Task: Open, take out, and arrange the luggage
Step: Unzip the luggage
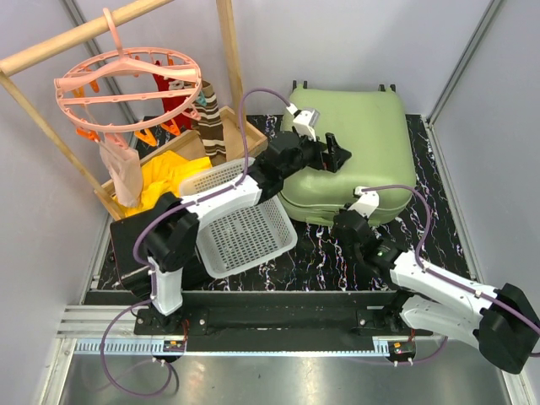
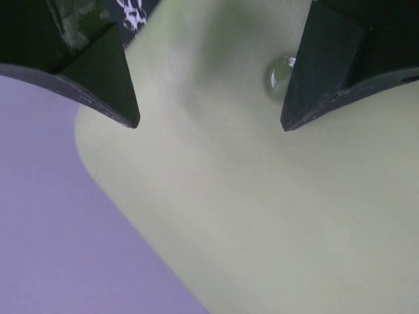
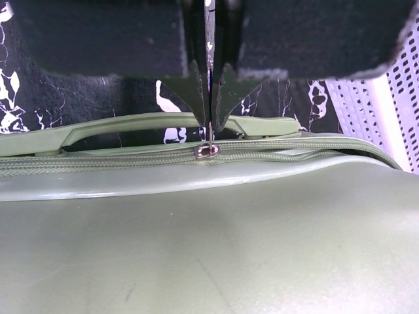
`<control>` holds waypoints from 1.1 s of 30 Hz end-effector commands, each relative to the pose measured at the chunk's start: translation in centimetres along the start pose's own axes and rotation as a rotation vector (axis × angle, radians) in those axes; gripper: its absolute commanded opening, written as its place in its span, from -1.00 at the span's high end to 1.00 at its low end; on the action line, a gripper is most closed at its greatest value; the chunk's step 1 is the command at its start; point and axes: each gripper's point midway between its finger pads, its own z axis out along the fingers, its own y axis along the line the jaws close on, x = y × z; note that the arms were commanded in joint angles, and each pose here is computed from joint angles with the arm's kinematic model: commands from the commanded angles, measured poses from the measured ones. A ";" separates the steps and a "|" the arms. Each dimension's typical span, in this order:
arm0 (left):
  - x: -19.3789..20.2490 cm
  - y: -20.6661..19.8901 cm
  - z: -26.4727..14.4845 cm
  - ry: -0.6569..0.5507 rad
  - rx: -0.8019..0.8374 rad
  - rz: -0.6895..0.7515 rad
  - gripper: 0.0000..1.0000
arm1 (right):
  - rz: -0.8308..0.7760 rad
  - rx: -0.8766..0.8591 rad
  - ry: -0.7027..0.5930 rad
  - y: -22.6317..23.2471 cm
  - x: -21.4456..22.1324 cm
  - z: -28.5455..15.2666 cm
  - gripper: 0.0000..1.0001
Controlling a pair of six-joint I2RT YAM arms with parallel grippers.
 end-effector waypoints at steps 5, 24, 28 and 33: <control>8.2 5.1 0.7 0.129 -0.048 -0.154 -0.98 | 0.019 0.087 -0.001 -2.9 0.2 -1.8 1.00; 12.9 9.4 -0.1 0.219 -0.166 -0.175 -0.98 | 0.083 0.277 0.017 -8.8 -3.6 -1.1 1.00; 13.0 9.4 -0.1 0.226 -0.167 -0.167 -0.98 | 0.039 0.319 0.018 -9.3 -4.7 -1.8 1.00; 11.5 8.7 -0.1 0.203 -0.143 -0.132 -0.98 | -0.015 0.374 0.020 -10.2 -5.7 -2.6 1.00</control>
